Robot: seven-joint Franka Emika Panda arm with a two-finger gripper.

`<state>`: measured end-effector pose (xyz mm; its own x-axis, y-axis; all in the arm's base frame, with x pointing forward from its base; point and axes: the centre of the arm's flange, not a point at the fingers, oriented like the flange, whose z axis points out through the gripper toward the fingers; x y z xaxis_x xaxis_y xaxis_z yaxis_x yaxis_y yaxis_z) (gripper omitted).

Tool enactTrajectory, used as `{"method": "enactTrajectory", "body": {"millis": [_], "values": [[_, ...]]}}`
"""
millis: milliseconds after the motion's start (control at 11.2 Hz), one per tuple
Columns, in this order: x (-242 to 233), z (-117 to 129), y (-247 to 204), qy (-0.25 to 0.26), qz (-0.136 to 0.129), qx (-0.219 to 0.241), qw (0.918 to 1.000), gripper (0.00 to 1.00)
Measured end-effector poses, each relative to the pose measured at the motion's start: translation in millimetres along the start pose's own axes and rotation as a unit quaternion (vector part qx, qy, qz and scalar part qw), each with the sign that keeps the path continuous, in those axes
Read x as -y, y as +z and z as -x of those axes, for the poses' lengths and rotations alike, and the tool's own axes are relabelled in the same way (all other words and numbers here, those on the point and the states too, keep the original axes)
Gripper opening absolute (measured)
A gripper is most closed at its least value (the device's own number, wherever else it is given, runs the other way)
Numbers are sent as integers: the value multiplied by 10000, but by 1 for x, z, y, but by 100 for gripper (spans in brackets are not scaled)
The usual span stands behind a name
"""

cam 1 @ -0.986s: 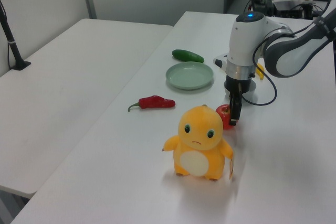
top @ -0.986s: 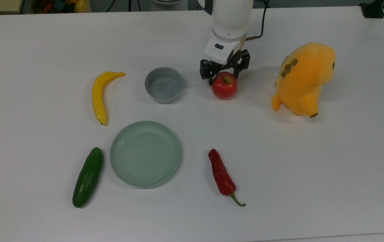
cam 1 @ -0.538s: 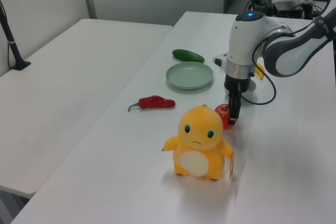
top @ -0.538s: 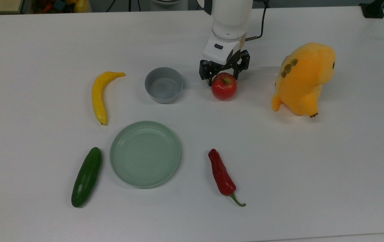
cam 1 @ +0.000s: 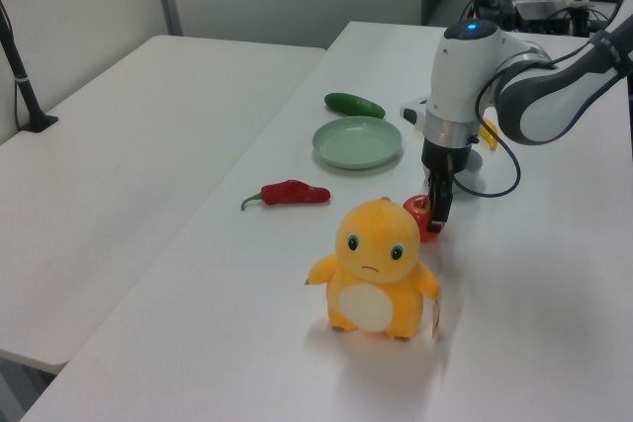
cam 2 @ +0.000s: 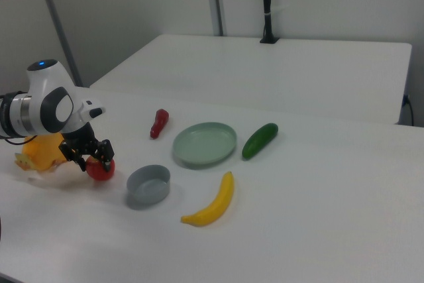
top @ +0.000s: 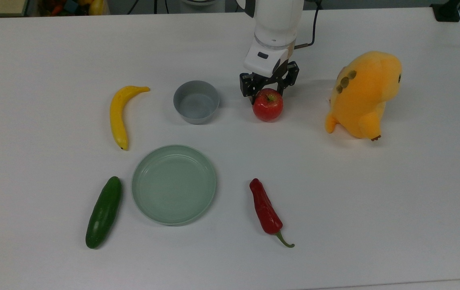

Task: Put the red apple in the bowl
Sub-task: 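Close the gripper around the red apple, then lift the red apple and carry it over the grey bowl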

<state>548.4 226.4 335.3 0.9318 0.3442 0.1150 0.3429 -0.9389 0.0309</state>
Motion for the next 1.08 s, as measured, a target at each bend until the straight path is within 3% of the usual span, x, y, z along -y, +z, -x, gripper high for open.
{"method": "enactTrajectory", "body": {"millis": [538, 896, 1076], "values": [[-5, -9, -27, 42, 22, -189, 9998, 75], [-36, -17, -95, 356, 110, 30, 9993, 75], [-65, -18, -141, 745, -23, 194, 9970, 75]]}}
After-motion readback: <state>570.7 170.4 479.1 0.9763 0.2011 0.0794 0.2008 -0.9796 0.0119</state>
